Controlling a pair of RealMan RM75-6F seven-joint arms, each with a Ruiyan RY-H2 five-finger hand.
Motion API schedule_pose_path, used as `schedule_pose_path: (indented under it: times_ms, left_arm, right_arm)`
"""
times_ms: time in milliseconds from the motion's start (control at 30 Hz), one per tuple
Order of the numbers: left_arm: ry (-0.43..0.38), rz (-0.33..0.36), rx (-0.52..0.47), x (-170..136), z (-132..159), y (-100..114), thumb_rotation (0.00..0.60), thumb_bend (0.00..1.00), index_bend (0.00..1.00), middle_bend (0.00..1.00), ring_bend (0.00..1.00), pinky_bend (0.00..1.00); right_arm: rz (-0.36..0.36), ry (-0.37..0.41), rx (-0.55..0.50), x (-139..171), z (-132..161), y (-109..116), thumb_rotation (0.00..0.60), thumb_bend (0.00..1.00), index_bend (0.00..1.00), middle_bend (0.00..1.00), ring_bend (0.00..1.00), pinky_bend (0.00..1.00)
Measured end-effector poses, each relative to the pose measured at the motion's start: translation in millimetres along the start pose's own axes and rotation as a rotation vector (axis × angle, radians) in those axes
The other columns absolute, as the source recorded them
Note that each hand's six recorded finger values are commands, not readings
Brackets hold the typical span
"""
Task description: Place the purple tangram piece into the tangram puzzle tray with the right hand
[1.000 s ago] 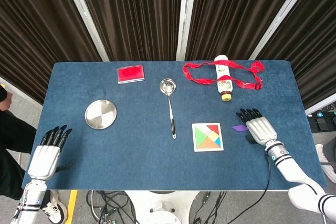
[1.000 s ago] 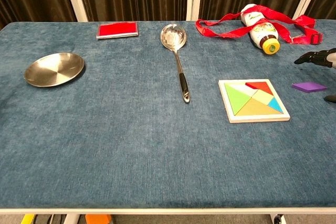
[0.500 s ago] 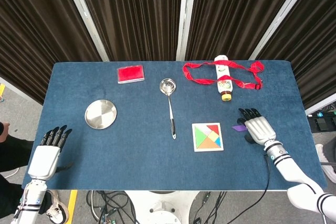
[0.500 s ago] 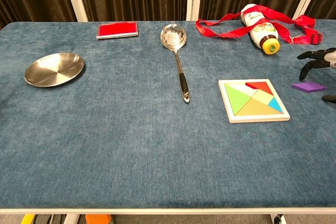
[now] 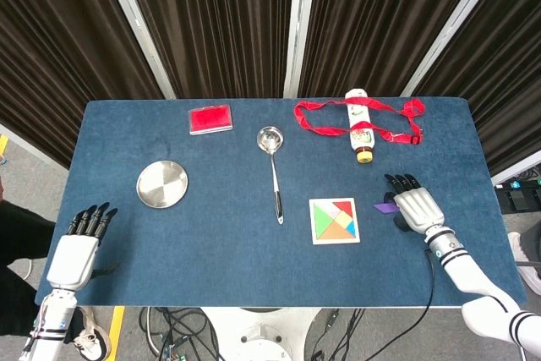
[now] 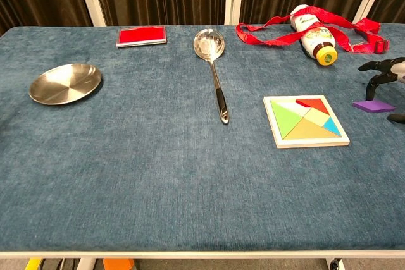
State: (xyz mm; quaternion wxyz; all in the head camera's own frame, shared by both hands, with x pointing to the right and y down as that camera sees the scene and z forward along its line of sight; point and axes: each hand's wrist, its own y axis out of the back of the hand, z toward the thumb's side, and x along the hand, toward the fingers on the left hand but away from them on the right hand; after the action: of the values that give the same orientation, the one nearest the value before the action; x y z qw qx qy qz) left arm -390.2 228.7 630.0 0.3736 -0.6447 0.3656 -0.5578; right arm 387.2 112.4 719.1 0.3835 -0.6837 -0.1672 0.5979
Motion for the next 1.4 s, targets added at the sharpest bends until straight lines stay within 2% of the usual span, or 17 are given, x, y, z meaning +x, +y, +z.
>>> schedule_pose_path:
  times_ms: [433,900,1233,1400]
  left_arm:
    - [0.005,-0.006,-0.002,0,-1,-2,0.600,0.00,0.10,0.03,0.00,0.11]
    - [0.007,-0.006,-0.010,0,-2,-2,0.600,0.00,0.10,0.03,0.00,0.12]
    - [0.011,-0.002,-0.030,-1,-7,-2,0.600,0.00,0.10,0.03,0.00,0.12]
    - [0.013,-0.004,-0.044,-2,-9,-4,0.600,0.00,0.10,0.03,0.00,0.12]
  right_arm:
    - [0.002,-0.001,0.005,1,2,-2,0.600,0.26,0.44,0.00,0.00,0.00]
    - [-0.021,-0.010,-0.004,3,1,1,0.600,0.26,0.55,0.00,0.00,0.00]
    - [-0.046,-0.034,-0.064,5,1,16,0.600,0.26,0.57,0.00,0.00,0.00]
    - [-0.031,-0.038,-0.106,2,8,27,0.600,0.26,0.57,0.00,0.00,0.00]
